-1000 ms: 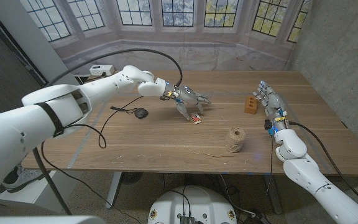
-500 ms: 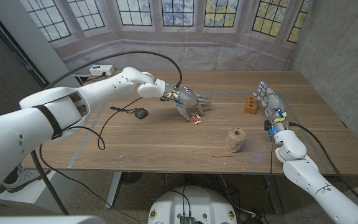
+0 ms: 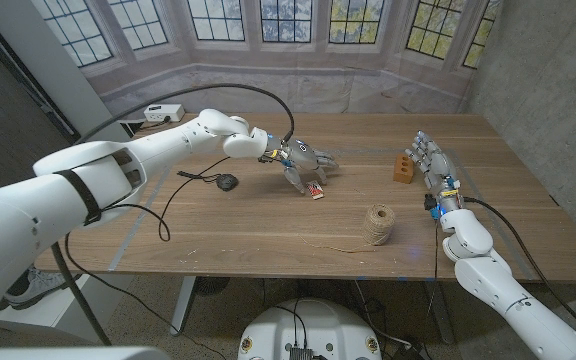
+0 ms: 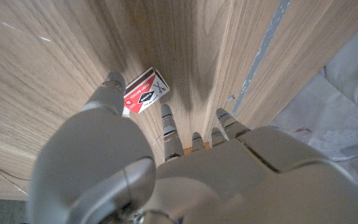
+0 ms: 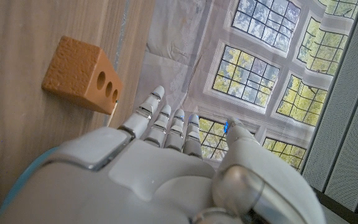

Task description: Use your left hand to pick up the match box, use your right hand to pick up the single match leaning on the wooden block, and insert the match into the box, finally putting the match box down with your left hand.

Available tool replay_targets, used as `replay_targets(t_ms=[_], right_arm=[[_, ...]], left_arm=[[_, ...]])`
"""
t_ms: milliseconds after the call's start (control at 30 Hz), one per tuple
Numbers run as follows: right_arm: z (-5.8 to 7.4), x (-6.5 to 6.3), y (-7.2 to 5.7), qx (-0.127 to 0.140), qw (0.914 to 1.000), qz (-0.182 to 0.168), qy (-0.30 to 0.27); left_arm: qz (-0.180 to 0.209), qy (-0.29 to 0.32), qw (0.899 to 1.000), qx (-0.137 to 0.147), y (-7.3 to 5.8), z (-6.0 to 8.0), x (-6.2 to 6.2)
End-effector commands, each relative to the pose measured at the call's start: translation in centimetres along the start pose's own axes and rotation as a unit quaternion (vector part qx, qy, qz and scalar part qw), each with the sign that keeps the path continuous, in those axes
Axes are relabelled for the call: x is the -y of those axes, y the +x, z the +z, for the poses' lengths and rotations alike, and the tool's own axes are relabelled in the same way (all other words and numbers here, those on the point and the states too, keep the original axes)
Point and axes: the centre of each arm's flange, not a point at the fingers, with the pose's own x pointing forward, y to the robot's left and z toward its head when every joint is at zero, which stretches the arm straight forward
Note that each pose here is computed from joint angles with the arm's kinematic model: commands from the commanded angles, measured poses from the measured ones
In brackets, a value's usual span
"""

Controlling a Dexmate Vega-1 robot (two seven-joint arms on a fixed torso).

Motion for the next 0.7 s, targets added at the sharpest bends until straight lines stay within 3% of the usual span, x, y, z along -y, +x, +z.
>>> replay_targets(t_ms=[33,700], right_arm=[[-0.16,0.06,0.62,-0.003,1.0000,0.007,0.001],[-0.57,0.52,0.52,-0.004,0.9999,0.009,0.003]], left_arm=[[0.001,0.003,1.000,-0.005,0.53,-0.18,-0.02],[0.025,0.010,1.000,-0.004,0.46,0.45,0.35]])
